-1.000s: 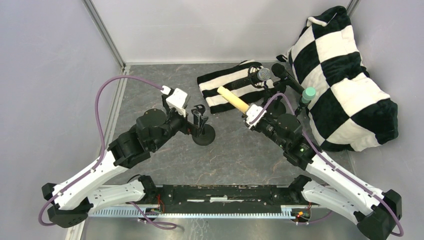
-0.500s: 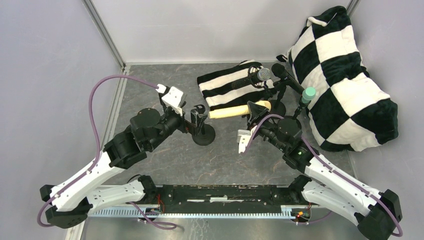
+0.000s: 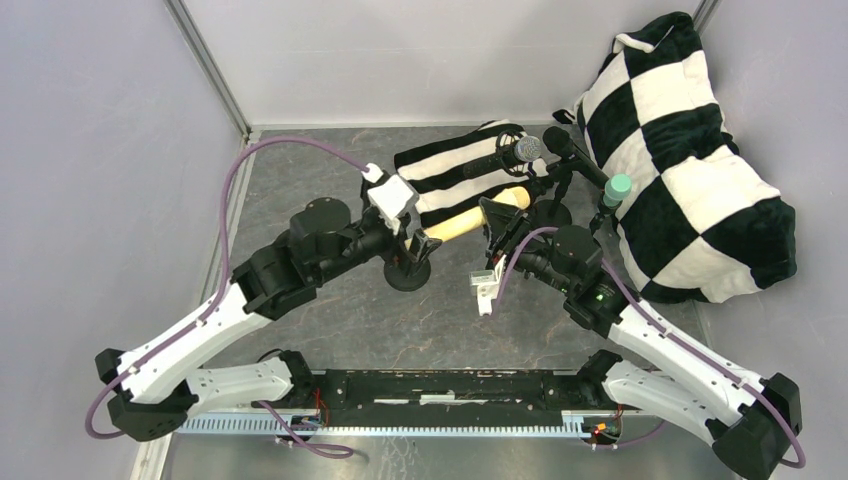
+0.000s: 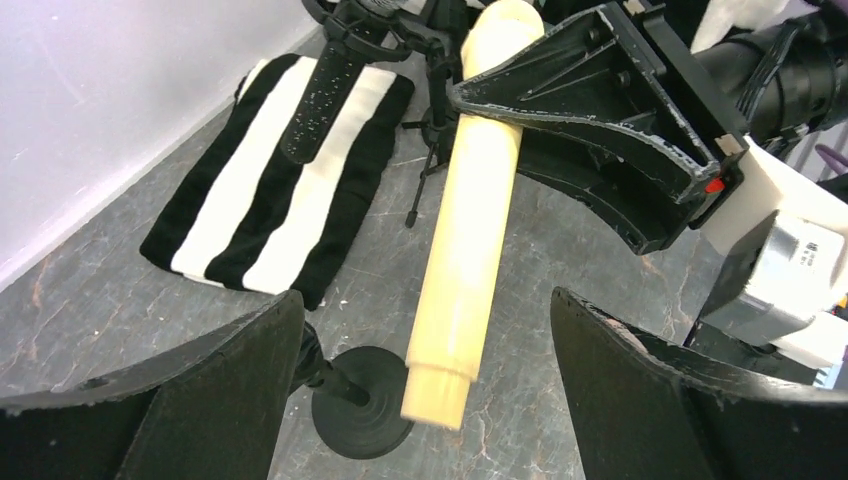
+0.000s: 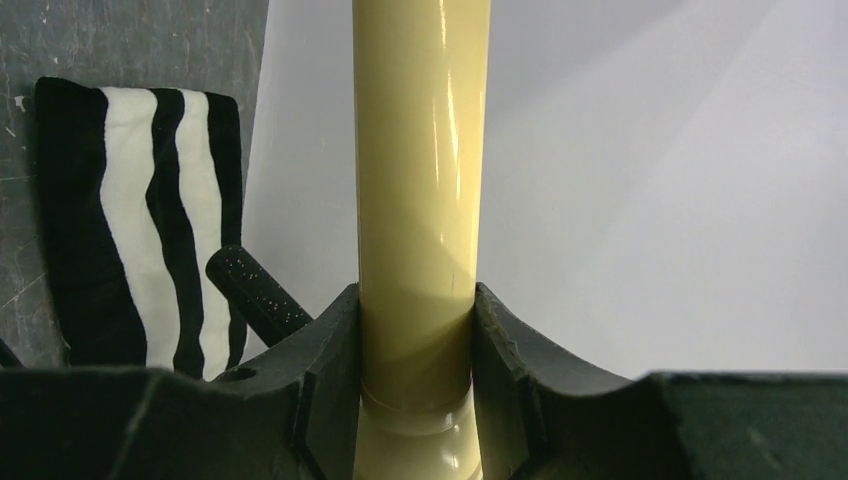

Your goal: Attach the microphones to the stand

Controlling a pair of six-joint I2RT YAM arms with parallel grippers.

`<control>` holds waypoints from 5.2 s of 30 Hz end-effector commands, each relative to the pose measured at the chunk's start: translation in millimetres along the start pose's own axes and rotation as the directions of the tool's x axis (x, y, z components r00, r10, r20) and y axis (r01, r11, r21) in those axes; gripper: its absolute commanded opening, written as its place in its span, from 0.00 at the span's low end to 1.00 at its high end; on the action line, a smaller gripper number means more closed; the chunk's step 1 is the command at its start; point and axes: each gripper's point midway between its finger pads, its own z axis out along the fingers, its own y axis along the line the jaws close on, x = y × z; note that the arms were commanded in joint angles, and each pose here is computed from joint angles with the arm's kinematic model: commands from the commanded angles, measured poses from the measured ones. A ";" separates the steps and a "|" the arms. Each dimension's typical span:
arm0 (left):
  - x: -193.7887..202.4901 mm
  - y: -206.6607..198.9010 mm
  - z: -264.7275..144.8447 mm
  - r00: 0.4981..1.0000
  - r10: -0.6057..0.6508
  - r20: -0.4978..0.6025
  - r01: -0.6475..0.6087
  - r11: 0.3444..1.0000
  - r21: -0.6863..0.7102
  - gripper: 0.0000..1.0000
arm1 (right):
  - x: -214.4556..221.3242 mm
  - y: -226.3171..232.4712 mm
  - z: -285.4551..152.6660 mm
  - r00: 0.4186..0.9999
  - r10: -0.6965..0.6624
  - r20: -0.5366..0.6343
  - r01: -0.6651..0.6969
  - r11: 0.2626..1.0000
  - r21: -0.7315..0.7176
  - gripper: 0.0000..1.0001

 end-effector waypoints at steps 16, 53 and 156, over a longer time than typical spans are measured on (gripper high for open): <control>21.0 -27.3 51.8 0.981 0.142 -0.133 -0.117 0.977 0.180 0.72 | -17.8 -41.6 -2.9 0.994 -0.078 0.076 0.074 0.996 0.058 0.01; 35.3 -2.3 62.5 0.976 0.139 -0.168 -0.133 0.990 0.045 0.02 | -26.2 -56.0 -20.8 0.994 0.001 0.109 -0.016 0.990 0.137 0.83; 46.5 19.3 35.2 0.913 -0.334 0.233 0.369 0.921 -0.124 1.00 | -0.1 -131.3 -23.4 -0.407 0.562 0.720 -0.859 -0.503 -0.094 0.00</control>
